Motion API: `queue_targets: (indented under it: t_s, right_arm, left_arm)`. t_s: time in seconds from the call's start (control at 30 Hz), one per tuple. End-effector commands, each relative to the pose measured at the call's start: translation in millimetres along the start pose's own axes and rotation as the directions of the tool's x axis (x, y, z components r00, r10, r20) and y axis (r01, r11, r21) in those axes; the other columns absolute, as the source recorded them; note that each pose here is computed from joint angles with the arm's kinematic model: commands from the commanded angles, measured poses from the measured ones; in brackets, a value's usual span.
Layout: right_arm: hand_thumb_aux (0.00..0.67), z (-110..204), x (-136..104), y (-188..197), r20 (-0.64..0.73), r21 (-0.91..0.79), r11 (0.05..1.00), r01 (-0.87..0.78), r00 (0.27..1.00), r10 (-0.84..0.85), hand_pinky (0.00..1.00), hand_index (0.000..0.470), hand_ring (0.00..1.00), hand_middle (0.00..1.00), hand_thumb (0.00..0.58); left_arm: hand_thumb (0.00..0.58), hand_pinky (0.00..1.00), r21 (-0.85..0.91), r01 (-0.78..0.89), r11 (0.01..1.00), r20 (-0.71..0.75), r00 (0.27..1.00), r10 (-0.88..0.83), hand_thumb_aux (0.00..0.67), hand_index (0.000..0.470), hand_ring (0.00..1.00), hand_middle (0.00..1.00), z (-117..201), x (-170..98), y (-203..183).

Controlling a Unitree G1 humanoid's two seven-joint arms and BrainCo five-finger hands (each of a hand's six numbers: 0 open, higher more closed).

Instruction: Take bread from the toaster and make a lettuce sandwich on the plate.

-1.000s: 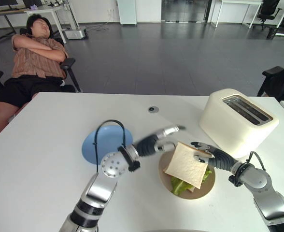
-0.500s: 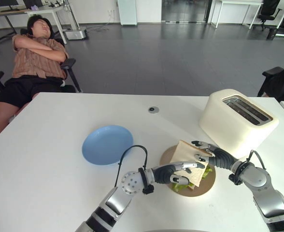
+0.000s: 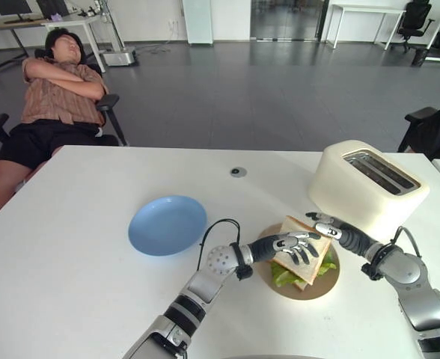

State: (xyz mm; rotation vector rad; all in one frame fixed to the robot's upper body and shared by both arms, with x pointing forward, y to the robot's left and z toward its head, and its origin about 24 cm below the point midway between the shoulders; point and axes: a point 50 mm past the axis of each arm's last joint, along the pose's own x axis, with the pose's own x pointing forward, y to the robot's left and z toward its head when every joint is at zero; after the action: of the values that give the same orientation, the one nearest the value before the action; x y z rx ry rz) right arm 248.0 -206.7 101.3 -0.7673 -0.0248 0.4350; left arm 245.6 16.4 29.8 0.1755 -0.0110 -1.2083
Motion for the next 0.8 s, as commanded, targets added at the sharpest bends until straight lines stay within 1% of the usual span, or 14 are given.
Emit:
queue_targets:
  t_s: [0.03,0.1,0.17,0.27,0.33,0.4,0.43,0.5,0.53,0.67,0.7,0.73,0.77,0.8]
  right_arm:
    - [0.0,81.1,-2.2,-64.8,0.45,-0.074,0.876,0.477,0.799,-0.398,0.0,0.0,0.0,0.0,0.0]
    - [0.0,89.6,-7.5,-71.3,0.511,-0.062,0.841,0.537,0.741,-0.435,0.0,0.0,0.0,0.0,0.0]
    - [0.0,93.3,-9.6,-73.4,0.539,-0.065,0.831,0.552,0.72,-0.436,0.0,0.0,0.0,0.0,0.0]
    - [0.0,93.5,-9.8,-72.5,0.542,-0.039,0.849,0.527,0.725,-0.425,0.0,0.0,0.0,0.0,0.0]
    - [0.0,89.3,-6.8,-65.5,0.511,0.022,0.907,0.421,0.775,-0.372,0.0,0.0,0.0,0.0,0.0]
    - [0.0,83.4,-5.2,-57.1,0.475,0.075,0.95,0.303,0.827,-0.301,0.0,0.0,0.0,0.0,0.0]
    - [0.0,79.3,-4.4,-52.2,0.45,0.101,0.967,0.236,0.855,-0.256,0.0,0.0,0.0,0.0,0.0]
    - [0.0,73.1,-3.2,-43.1,0.416,0.144,0.984,0.104,0.896,-0.155,0.0,0.0,0.0,0.0,0.0]
    - [0.0,70.6,-3.9,-37.6,0.402,0.159,0.987,0.036,0.91,-0.098,0.0,0.0,0.0,0.0,0.0]
    - [0.0,59.6,-15.3,-12.8,0.335,0.149,0.956,-0.251,0.923,0.19,0.0,0.0,0.0,0.0,0.0]
    - [0.286,55.4,-20.7,-5.5,0.309,0.139,0.928,-0.346,0.905,0.291,0.08,0.201,0.08,0.08,0.39]
    - [0.478,51.5,-25.9,0.3,0.288,0.141,0.891,-0.433,0.878,0.381,0.92,0.335,0.92,0.92,0.532]
    - [0.67,48.5,-30.0,3.8,0.271,0.141,0.858,-0.493,0.853,0.446,1.0,0.47,1.0,1.0,0.58]
    - [0.67,44.9,-35.6,7.8,0.25,0.146,0.816,-0.559,0.819,0.516,1.0,0.47,1.0,1.0,0.58]
  left_arm:
    - [0.0,0.0,-0.237,0.067,0.969,-0.392,0.906,-0.159,0.0,0.0,0.0,0.0,-79.8,-27.5,-39.7]
    - [0.0,0.0,-0.237,0.071,0.969,-0.395,0.904,-0.163,0.0,0.0,0.0,0.0,-79.9,-26.9,-39.7]
    - [0.0,0.0,-0.233,0.072,0.97,-0.398,0.903,-0.162,0.0,0.0,0.0,0.0,-79.6,-26.5,-39.5]
    - [0.0,0.0,-0.204,0.06,0.977,-0.392,0.91,-0.138,0.0,0.0,0.0,0.0,-76.1,-26.4,-36.0]
    - [0.0,0.0,-0.172,0.025,0.985,-0.334,0.939,-0.082,0.0,0.0,0.0,0.0,-62.7,-26.7,-24.9]
    - [0.0,0.0,-0.17,0.003,0.985,-0.192,0.981,-0.036,0.0,0.0,0.0,0.0,-35.6,-25.9,-14.1]
    - [0.0,0.0,-0.205,0.03,0.978,-0.026,0.999,-0.036,0.0,0.0,0.0,0.0,-6.8,-26.0,-10.9]
    - [0.0,0.0,-0.234,0.112,0.966,0.234,0.971,-0.055,0.0,0.0,0.0,0.0,41.6,-32.5,-9.7]
    - [0.0,0.0,-0.222,0.154,0.963,0.315,0.946,-0.078,0.0,0.0,0.0,0.0,58.3,-36.7,-11.2]
    - [0.0,0.0,-0.169,0.304,0.938,0.419,0.883,-0.211,0.0,0.0,0.0,0.0,86.6,-51.7,-24.4]
    - [0.0,0.15,-0.176,0.365,0.914,0.429,0.864,-0.263,0.0,0.0,0.15,0.15,89.4,-56.1,-30.9]
    - [0.313,1.0,-0.195,0.417,0.888,0.427,0.851,-0.306,0.215,0.151,1.0,1.0,89.7,-60.0,-37.5]
    - [0.58,1.0,-0.211,0.459,0.863,0.419,0.84,-0.344,0.67,0.47,1.0,1.0,88.5,-63.4,-43.1]
    - [0.58,1.0,-0.219,0.493,0.842,0.384,0.837,-0.39,0.67,0.47,1.0,1.0,83.5,-67.0,-48.7]
